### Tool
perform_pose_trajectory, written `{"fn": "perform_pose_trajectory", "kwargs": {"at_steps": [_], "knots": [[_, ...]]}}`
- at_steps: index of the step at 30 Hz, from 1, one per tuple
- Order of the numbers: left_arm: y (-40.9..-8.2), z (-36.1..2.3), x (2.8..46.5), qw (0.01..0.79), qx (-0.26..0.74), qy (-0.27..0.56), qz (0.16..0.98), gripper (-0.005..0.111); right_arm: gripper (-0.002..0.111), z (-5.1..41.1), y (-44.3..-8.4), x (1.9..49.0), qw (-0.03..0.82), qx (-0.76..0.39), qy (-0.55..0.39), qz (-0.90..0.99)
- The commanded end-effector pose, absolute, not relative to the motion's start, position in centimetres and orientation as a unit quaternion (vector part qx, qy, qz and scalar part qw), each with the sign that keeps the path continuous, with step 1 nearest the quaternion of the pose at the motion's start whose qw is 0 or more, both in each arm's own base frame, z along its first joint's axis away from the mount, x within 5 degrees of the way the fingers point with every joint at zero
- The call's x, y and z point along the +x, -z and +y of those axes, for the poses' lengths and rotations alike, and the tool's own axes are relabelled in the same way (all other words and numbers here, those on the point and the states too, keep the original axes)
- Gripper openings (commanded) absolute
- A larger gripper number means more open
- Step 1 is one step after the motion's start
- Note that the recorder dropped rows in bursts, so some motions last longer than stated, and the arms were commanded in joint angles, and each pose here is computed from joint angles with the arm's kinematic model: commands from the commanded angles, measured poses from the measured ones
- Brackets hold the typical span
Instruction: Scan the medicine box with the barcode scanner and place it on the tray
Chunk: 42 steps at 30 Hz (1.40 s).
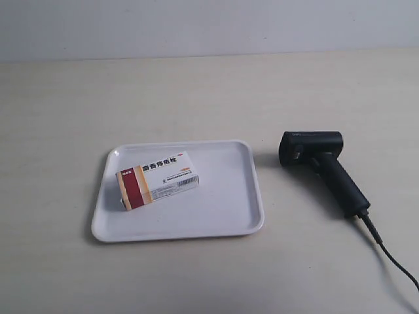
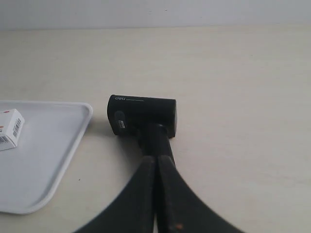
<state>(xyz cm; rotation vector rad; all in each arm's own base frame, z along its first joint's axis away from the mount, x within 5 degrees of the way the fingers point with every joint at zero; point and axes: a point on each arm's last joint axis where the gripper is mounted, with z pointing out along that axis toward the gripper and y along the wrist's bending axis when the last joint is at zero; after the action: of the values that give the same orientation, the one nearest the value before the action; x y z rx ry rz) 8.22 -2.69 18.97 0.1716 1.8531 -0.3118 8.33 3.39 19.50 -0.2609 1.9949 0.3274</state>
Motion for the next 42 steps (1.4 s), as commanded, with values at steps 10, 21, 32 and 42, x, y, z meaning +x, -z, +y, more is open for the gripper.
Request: {"fn": "perform_pose_trajectory", "kwargs": {"at_steps": [10, 21, 32, 42], "knots": [[-20.7, -2.1, 7.6, 0.653, 0.153, 0.045, 0.741, 0.001, 0.000, 3.4, -19.4, 8.2, 0.524, -0.107, -0.138, 0.834], [-20.0, 0.1, 5.6, 0.688, 0.013, -0.019, 0.725, 0.001, 0.000, 3.4, -19.4, 8.2, 0.525, -0.107, -0.139, 0.833], [-19.4, 0.2, 5.6, 0.663, 0.023, -0.037, 0.748, 0.001, 0.000, 3.4, -19.4, 8.2, 0.525, -0.107, -0.139, 0.833], [-19.4, 0.2, 5.6, 0.663, 0.023, -0.036, 0.748, 0.001, 0.000, 3.4, -19.4, 8.2, 0.525, -0.107, -0.139, 0.833]]}}
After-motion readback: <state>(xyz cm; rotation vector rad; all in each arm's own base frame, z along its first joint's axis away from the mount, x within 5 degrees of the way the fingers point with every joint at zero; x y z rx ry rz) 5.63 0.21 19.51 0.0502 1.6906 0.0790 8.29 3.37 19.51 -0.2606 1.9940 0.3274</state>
